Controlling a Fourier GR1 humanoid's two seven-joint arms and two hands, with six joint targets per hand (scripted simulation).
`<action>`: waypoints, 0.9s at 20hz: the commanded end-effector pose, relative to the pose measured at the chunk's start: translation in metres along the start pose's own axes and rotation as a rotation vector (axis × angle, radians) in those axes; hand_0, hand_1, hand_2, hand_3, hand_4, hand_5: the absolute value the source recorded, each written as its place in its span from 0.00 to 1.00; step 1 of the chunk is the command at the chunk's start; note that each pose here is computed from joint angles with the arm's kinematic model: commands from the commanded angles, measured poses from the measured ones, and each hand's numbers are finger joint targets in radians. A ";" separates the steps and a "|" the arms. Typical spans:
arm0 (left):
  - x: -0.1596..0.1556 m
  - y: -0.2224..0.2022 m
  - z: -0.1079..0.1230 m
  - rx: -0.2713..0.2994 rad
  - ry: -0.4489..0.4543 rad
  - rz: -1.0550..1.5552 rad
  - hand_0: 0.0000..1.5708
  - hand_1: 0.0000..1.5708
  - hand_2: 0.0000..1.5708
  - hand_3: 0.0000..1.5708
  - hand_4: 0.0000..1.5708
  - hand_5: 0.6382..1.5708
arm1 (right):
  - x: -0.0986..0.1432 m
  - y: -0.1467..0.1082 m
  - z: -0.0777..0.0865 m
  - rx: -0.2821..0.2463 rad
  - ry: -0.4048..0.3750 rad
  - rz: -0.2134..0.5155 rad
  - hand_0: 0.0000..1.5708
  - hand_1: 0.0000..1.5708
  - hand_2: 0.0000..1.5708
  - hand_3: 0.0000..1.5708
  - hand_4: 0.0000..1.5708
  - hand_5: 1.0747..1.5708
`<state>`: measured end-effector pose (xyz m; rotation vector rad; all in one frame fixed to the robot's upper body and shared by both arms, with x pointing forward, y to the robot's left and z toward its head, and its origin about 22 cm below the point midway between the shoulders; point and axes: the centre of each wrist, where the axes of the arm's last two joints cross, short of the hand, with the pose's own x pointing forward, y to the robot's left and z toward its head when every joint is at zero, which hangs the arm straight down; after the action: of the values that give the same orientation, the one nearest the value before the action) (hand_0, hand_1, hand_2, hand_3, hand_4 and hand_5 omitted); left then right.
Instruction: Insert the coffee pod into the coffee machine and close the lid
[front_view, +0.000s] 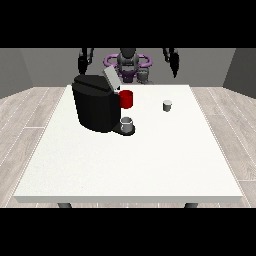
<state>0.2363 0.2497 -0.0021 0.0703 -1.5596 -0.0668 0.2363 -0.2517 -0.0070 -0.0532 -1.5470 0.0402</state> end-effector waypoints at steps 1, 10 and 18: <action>0.008 0.003 -0.008 -0.005 -0.008 -0.003 0.00 0.00 0.00 0.00 0.20 1.00 | 0.000 0.016 0.001 0.012 0.009 -0.012 0.00 0.00 0.00 0.00 0.08 1.00; 0.012 0.052 -0.006 -0.061 -0.150 -0.186 0.00 0.00 0.00 0.00 0.00 1.00 | -0.013 -0.007 0.007 -0.160 -0.105 -0.036 0.00 0.00 0.00 0.00 0.06 1.00; 0.016 0.103 -0.045 -0.046 -0.048 -0.224 0.00 0.00 0.00 0.00 0.00 1.00 | 0.019 0.013 -0.012 -0.096 -0.169 -0.052 0.00 0.00 0.00 0.00 0.11 1.00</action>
<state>0.2691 0.3227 0.0227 0.1745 -1.6216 -0.2854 0.2476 -0.2496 0.0012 -0.1132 -1.6849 -0.0851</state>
